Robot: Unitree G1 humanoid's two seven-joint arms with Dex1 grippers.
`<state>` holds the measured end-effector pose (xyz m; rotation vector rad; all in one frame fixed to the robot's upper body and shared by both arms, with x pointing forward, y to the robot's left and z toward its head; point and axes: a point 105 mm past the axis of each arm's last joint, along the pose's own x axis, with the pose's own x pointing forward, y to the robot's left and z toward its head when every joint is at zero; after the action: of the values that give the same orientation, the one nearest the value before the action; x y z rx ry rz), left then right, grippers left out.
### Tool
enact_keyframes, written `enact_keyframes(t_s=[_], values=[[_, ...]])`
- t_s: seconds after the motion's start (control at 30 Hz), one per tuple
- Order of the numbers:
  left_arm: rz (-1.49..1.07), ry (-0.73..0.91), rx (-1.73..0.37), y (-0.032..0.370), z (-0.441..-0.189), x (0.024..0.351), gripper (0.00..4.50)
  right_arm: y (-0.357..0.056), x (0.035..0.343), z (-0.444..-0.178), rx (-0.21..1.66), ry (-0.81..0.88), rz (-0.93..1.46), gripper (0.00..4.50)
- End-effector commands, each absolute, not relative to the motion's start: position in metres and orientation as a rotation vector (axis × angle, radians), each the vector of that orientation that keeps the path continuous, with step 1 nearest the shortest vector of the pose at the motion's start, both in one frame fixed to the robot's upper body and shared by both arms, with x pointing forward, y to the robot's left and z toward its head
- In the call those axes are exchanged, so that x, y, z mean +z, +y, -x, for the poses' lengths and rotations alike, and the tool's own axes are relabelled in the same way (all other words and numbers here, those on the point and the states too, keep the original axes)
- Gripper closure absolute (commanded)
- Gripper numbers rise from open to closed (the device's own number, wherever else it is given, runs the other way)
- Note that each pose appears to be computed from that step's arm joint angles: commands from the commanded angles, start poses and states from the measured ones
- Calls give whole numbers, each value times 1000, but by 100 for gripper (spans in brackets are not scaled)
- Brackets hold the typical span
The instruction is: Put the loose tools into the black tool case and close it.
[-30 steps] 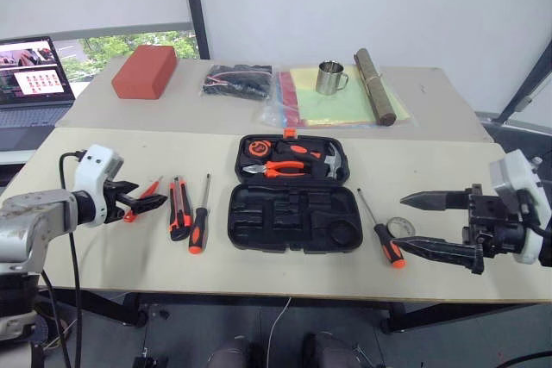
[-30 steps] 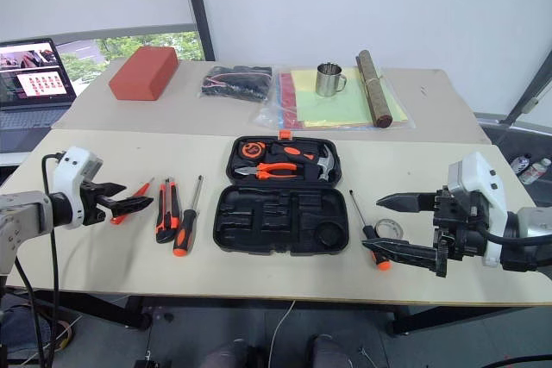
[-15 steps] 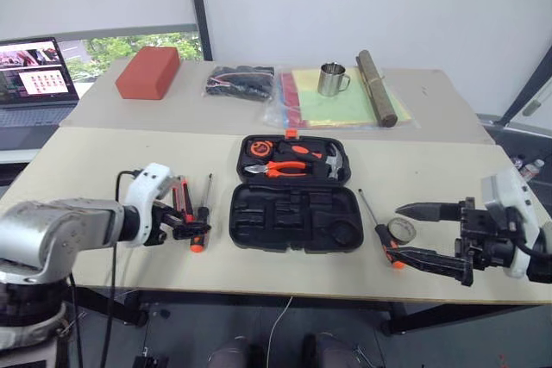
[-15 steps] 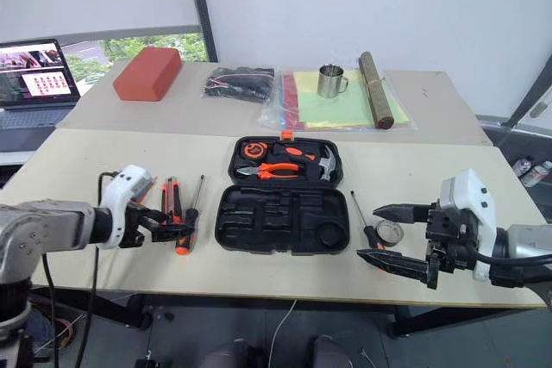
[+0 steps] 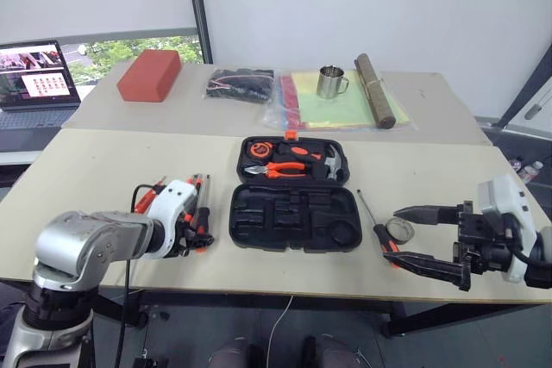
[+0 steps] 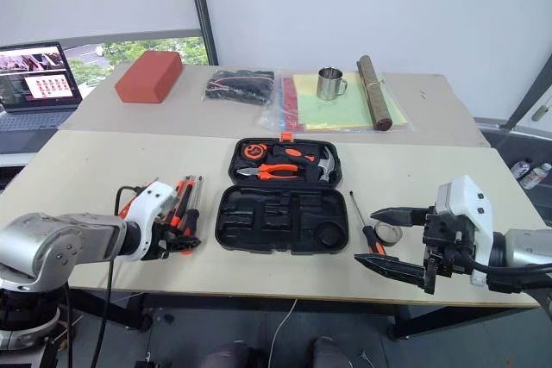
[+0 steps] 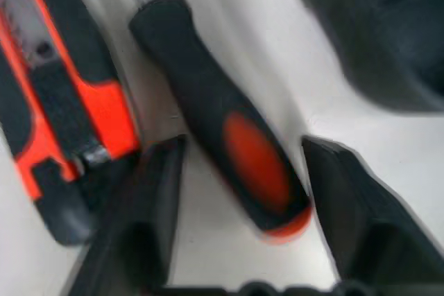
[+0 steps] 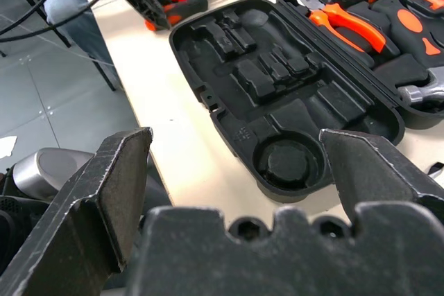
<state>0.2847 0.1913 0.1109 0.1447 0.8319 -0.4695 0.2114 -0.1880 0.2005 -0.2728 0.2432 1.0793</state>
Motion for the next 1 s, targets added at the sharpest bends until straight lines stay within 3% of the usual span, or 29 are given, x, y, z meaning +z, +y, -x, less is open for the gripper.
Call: enact_keyframes(t_s=[0.03, 0.07, 0.2, 0.43, 0.53, 0.6, 0.7, 0.83, 1.0], values=[[-132, 858, -426, 199, -288, 106, 321, -184, 215, -207, 1100, 173, 312, 0], [-129, 857, -425, 200, -289, 106, 355, -184, 215, -207, 1099, 173, 312, 0], [-105, 808, -390, 207, -301, 119, 355, -187, 214, -207, 1092, 176, 311, 0], [-84, 606, -448, 202, -328, 187, 355, -192, 211, -207, 1075, 192, 294, 0], [-231, 405, -610, 185, -337, 235, 355, -195, 210, -208, 1067, 214, 270, 0], [-313, 377, -756, 171, -332, 245, 355, -195, 211, -210, 1057, 201, 295, 0], [-531, 351, -998, 152, -324, 240, 355, -194, 213, -215, 1041, 182, 315, 0], [-774, 303, -1212, 130, -337, 214, 355, -195, 215, -224, 1000, 155, 315, 0], [-859, 312, -1412, 112, -346, 191, 355, -193, 212, -227, 966, 142, 311, 0]])
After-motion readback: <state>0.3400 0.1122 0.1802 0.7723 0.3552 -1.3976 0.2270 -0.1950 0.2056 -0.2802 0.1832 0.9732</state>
